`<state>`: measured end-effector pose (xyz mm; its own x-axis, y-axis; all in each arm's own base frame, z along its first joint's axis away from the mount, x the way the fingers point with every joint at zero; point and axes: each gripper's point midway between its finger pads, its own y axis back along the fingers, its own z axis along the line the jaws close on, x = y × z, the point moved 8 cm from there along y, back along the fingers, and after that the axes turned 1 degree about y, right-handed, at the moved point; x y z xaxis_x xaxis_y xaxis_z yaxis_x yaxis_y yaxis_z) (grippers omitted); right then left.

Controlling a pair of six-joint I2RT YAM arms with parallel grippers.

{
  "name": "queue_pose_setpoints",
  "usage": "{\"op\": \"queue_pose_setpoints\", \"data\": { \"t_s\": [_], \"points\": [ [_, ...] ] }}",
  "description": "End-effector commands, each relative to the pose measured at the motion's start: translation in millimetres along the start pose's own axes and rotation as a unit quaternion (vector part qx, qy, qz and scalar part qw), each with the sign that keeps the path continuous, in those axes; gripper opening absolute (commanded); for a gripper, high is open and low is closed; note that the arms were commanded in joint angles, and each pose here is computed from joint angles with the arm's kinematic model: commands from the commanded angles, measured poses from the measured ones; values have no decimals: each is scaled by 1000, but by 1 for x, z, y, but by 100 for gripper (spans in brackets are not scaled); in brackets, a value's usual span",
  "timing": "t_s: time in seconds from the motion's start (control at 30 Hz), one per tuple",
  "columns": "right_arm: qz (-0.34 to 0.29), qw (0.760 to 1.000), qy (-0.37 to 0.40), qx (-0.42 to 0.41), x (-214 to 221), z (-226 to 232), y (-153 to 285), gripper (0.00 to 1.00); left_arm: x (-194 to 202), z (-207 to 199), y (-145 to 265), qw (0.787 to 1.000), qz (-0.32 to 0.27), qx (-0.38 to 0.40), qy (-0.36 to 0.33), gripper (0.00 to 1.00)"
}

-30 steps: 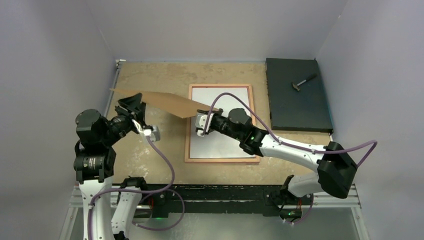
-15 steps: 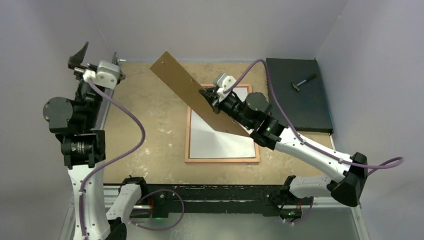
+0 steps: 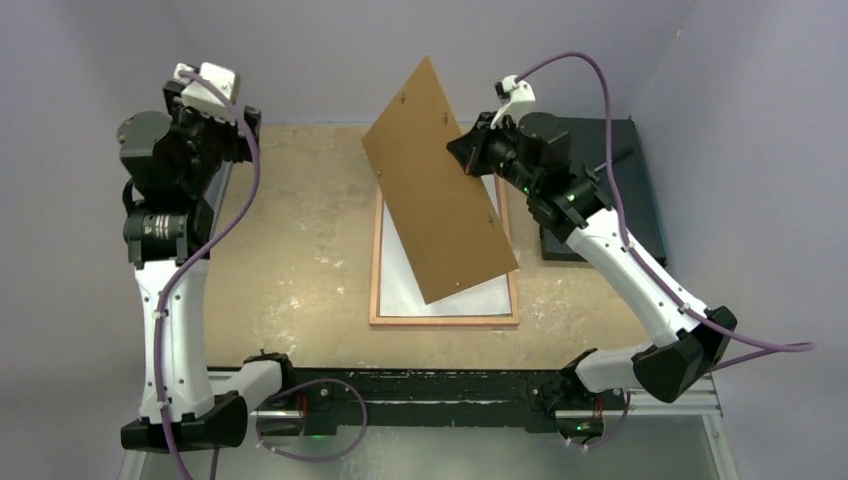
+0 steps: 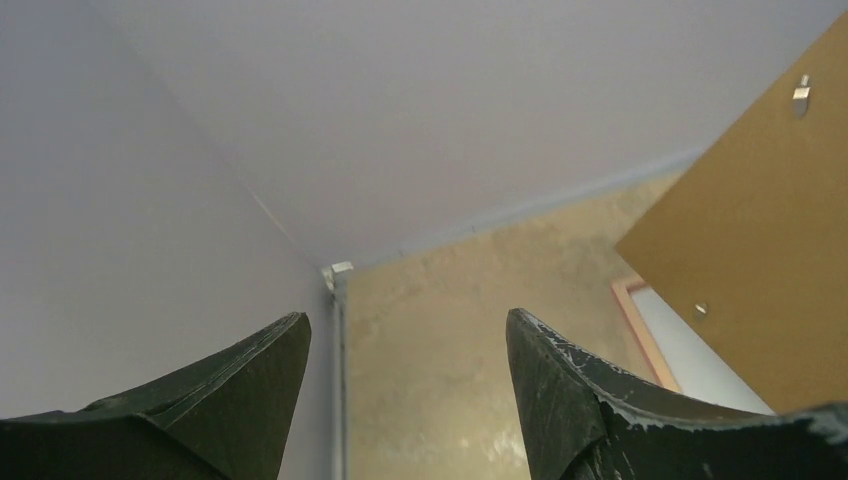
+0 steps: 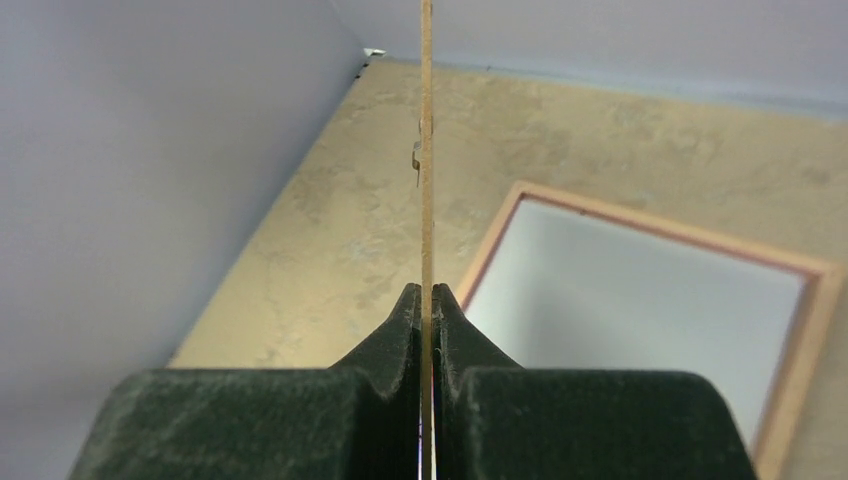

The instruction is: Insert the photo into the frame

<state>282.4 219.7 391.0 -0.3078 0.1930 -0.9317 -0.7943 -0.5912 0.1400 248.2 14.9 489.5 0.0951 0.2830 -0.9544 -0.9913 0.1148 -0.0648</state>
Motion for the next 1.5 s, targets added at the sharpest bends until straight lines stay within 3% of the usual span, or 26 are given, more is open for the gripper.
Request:
{"op": "queue_pose_setpoints", "data": {
  "t_s": [0.0,0.17,0.37,0.57,0.73,1.03,1.47],
  "points": [
    [32,987,-155,-22,-15,-4,1,0,57,-16,-11,990,126,33,45,70],
    [55,960,-272,-36,-3,-49,-3,0,122,-37,-28,964,239,101,67,70],
    [60,926,-372,-36,30,-98,-1,0,180,-59,-36,936,297,172,78,70],
    [32,918,-394,-42,61,-116,-6,0,227,-82,-45,917,313,224,109,65],
    [17,918,-394,-34,78,-129,-10,0,265,-106,-63,877,362,266,173,58],
    [-27,903,-428,-16,104,-150,-7,0,290,-142,-82,861,342,311,211,57],
    [-20,893,-449,-14,142,-169,-7,0,313,-194,-90,848,339,345,218,52]
  ]
}}
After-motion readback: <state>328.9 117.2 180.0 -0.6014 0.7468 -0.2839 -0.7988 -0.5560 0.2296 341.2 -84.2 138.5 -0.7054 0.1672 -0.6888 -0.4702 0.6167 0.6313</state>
